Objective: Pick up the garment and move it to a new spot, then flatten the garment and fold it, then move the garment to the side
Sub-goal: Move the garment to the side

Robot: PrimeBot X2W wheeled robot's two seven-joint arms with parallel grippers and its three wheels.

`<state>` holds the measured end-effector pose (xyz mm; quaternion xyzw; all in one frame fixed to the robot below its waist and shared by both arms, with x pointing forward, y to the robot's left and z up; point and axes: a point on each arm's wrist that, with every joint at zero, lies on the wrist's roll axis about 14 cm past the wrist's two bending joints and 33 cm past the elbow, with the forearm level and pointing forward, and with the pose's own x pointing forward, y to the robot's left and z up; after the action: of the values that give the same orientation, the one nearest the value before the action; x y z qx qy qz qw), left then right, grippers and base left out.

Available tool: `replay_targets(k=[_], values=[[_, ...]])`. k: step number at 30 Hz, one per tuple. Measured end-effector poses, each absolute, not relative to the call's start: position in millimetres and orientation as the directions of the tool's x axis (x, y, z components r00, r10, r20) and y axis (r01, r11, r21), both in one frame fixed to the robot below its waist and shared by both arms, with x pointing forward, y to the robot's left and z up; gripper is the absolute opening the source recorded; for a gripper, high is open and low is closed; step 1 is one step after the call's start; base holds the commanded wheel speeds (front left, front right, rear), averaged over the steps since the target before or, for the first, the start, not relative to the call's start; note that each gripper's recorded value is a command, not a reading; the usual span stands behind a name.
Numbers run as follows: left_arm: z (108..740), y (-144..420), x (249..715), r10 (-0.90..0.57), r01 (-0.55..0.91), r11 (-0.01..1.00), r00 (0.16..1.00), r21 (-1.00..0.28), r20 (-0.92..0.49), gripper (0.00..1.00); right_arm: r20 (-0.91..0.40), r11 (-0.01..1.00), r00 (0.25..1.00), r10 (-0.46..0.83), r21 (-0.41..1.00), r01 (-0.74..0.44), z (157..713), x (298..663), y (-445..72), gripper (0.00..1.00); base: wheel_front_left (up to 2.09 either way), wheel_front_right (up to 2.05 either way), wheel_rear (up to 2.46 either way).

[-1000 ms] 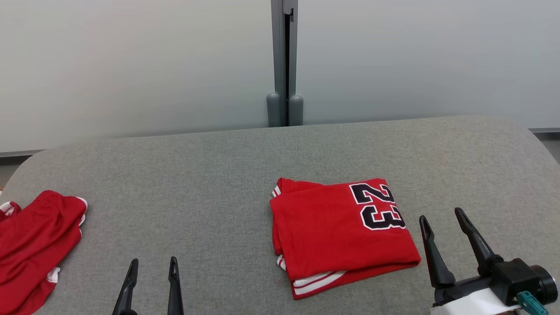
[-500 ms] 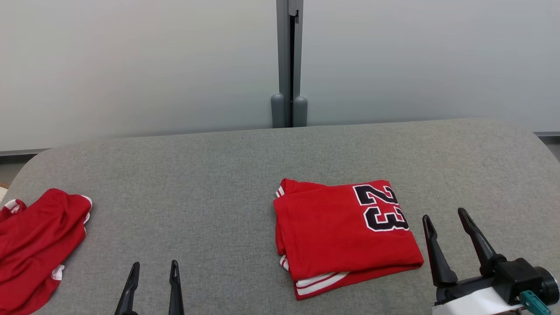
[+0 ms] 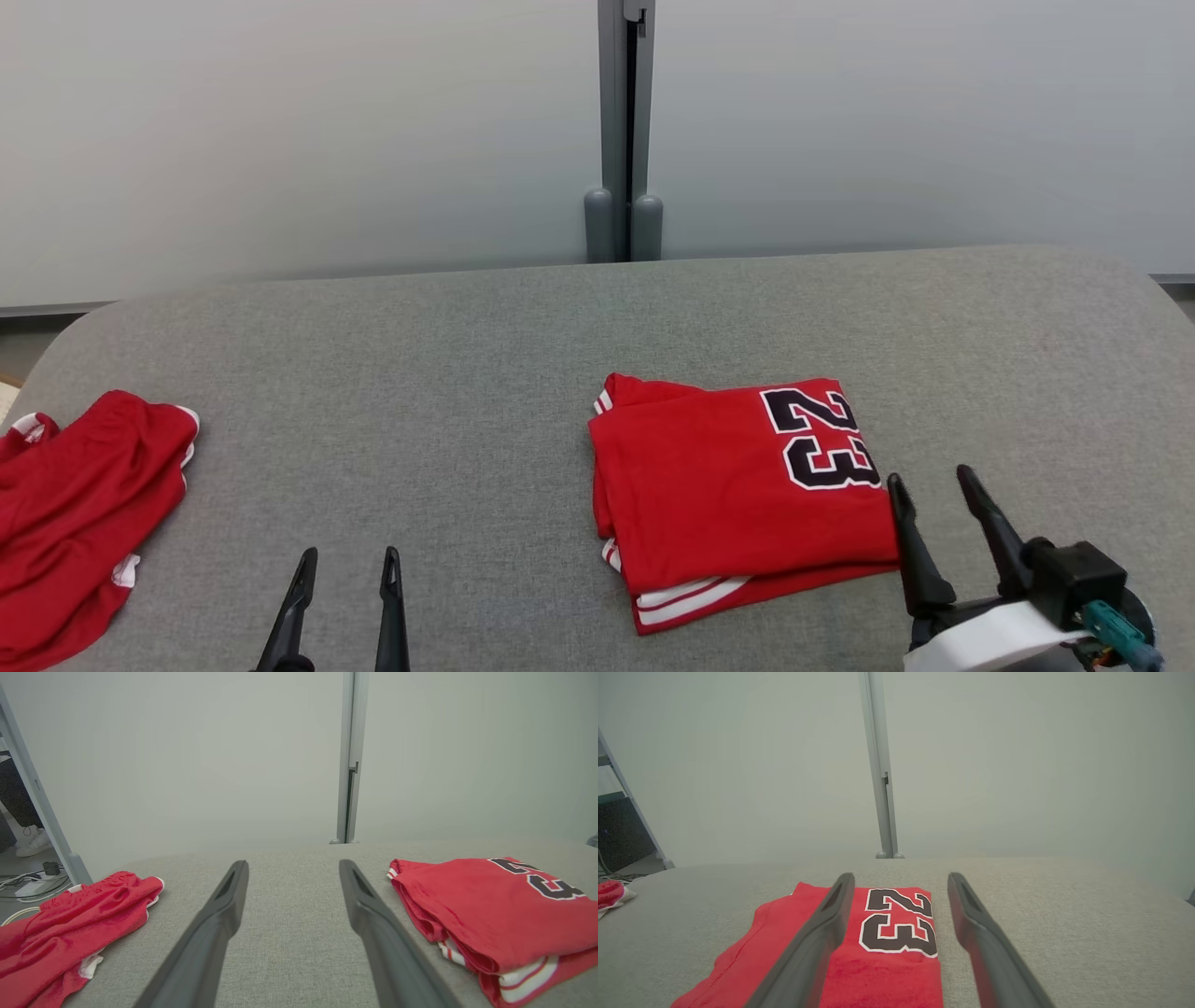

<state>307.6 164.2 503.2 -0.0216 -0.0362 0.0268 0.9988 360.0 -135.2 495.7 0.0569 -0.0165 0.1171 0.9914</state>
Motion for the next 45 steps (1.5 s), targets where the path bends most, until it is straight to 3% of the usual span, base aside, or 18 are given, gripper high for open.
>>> replay_targets(k=[4,13,18,26,27,28,29,30,31,36,45], values=[[503,158,313,0.028,-0.025,0.999,0.997,-0.042,0.071,1.0,-0.078,0.955,0.96,0.269,0.151,-0.255,464,373,-133,1.0,0.0,0.0,0.0],[508,145,332,-0.028,0.03,0.999,0.996,-0.026,0.085,1.0,-0.355,0.919,0.885,0.303,0.355,-0.172,429,415,-151,1.0,0.0,0.0,0.0],[502,142,340,-0.031,0.033,0.999,0.997,-0.028,0.064,1.0,-0.495,0.918,0.807,0.322,0.371,-0.139,403,422,-163,1.0,0.0,0.0,0.0],[491,142,354,-0.033,0.034,0.999,0.999,-0.026,0.029,1.0,-0.614,0.921,0.703,0.359,0.355,-0.159,369,426,-156,1.0,0.0,0.0,0.0],[490,142,355,-0.033,0.033,0.999,0.999,-0.025,0.028,1.0,-0.622,0.92,0.694,0.362,0.356,-0.161,366,427,-155,0.97,0.0,0.0,0.0],[489,142,357,-0.033,0.033,0.999,0.999,-0.025,0.025,1.0,-0.628,0.918,0.686,0.367,0.362,-0.16,364,428,-153,0.77,0.0,0.0,0.0],[488,142,358,-0.032,0.033,0.999,0.999,-0.024,0.02,1.0,-0.632,0.916,0.68,0.372,0.366,-0.162,363,430,-152,0.48,0.0,0.0,0.0],[487,142,359,-0.033,0.033,0.999,0.999,-0.024,0.018,1.0,-0.636,0.915,0.673,0.378,0.369,-0.164,361,430,-150,0.35,0.0,0.0,0.0],[487,142,361,-0.034,0.034,0.999,0.999,-0.023,0.018,1.0,-0.639,0.912,0.665,0.386,0.372,-0.172,360,431,-147,0.0,0.0,0.0,0.0],[486,140,369,-0.042,0.042,0.999,0.999,-0.021,0.021,1.0,-0.581,0.915,0.718,0.383,0.346,-0.208,370,449,-150,0.0,0.0,0.0,0.0],[490,124,405,-0.113,0.113,0.994,0.992,-0.008,0.06,1.0,-0.426,0.966,0.868,0.253,0.161,-0.202,408,527,-204,0.0,0.0,0.0,0.0]])
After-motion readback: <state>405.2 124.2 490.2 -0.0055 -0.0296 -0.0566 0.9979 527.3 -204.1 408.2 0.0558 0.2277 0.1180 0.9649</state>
